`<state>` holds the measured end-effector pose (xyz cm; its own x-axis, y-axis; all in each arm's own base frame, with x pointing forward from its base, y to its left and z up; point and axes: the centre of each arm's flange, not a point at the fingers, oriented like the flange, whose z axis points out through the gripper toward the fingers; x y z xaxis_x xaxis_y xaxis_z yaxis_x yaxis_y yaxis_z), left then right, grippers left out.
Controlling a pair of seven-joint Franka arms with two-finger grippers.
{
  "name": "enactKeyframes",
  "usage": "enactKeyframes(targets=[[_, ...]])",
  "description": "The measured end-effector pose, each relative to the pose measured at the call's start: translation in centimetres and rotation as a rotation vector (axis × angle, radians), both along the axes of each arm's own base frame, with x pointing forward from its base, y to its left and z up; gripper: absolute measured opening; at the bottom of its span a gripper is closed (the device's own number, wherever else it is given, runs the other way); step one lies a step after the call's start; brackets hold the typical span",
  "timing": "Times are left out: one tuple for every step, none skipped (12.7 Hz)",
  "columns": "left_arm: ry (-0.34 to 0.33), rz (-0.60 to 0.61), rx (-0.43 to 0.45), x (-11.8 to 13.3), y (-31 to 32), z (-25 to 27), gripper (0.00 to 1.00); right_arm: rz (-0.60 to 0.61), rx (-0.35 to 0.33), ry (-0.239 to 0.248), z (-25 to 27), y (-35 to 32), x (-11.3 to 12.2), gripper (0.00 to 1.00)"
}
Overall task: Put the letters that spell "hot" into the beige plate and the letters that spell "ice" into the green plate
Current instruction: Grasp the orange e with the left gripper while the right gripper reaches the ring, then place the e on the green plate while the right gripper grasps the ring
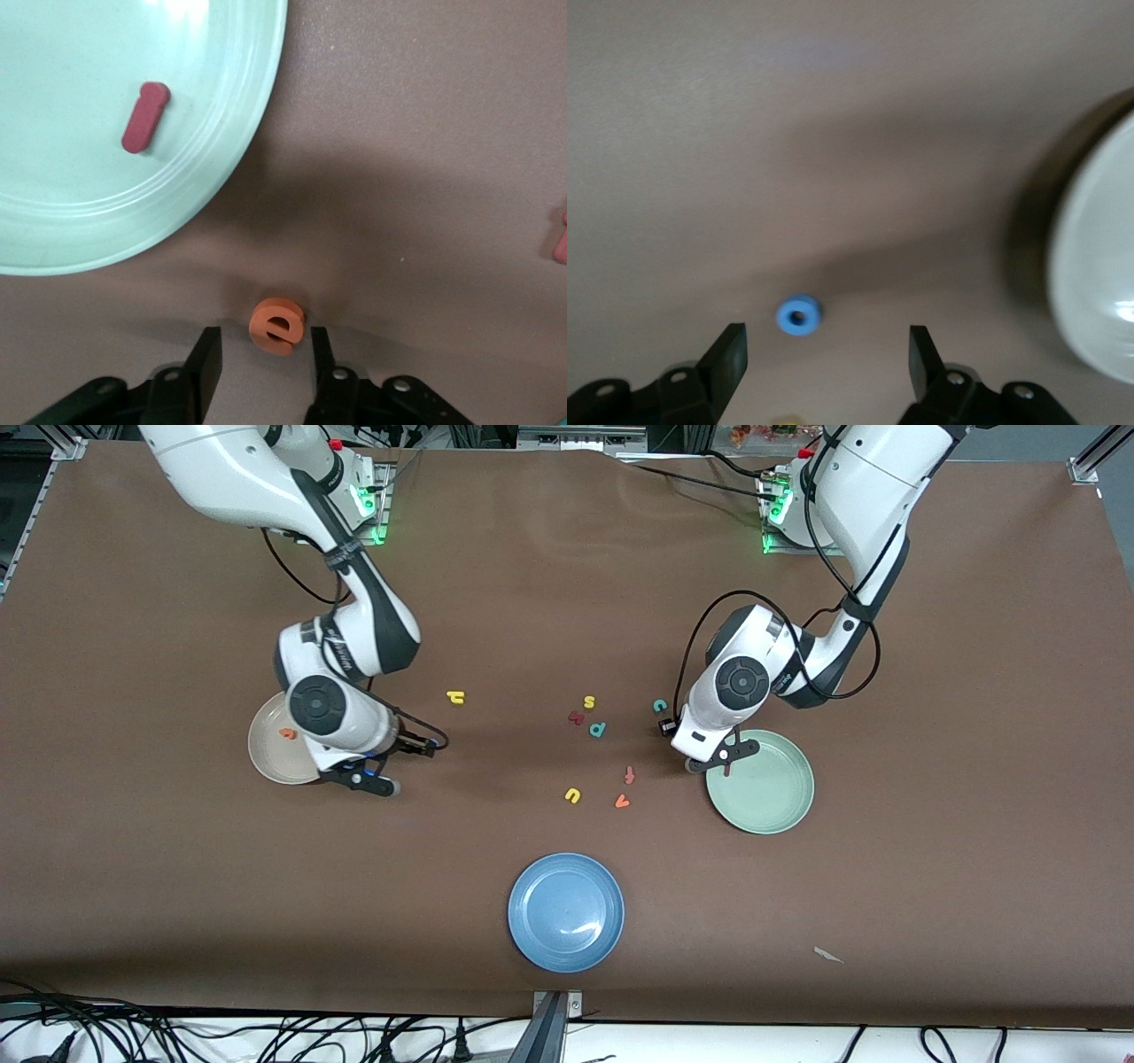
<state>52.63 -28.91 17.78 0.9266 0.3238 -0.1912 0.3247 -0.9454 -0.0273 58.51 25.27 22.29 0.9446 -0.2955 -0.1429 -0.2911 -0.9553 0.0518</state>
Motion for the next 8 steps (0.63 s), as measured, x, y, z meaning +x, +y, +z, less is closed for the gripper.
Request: enactKeyframes(targets=[[-0.009,0.001,-0.005,-0.2,0.0,-0.3,0.47,-0.011,0.001,-0.008,-0.8,1.1,-0.3,0.82],[-0.016,0.002,-0.010,-0.4,0.1,-0.6,0.48,-0.019,0.001,-0.013,-1.6,1.7,-0.6,0.82],[-0.019,0.002,-0.011,-0.6,0.1,-0.7,0.47,-0.020,0.003,-0.015,-2.4,1.9,-0.7,0.82],[-0.021,0.002,-0.013,-0.5,0.1,-0.7,0.45,-0.022,0.003,-0.017,-3.0,1.7,-0.8,0.82],[-0.027,0.001,-0.016,-0.5,0.0,-0.6,0.35,-0.024,0.002,-0.016,-3.6,1.5,-0.9,0.82],[-0.030,-0.006,-0.017,-0.4,0.0,-0.5,0.28,-0.022,-0.001,-0.014,-4.0,1.5,-1.1,0.82],[-0.035,-0.015,-0.015,-0.3,0.0,-0.4,0.28,-0.019,-0.003,-0.011,-4.3,1.5,-1.4,0.81],[-0.044,-0.025,-0.016,-0.1,-0.1,-0.1,0.28,-0.015,-0.005,-0.005,-4.6,1.6,-1.7,0.81]])
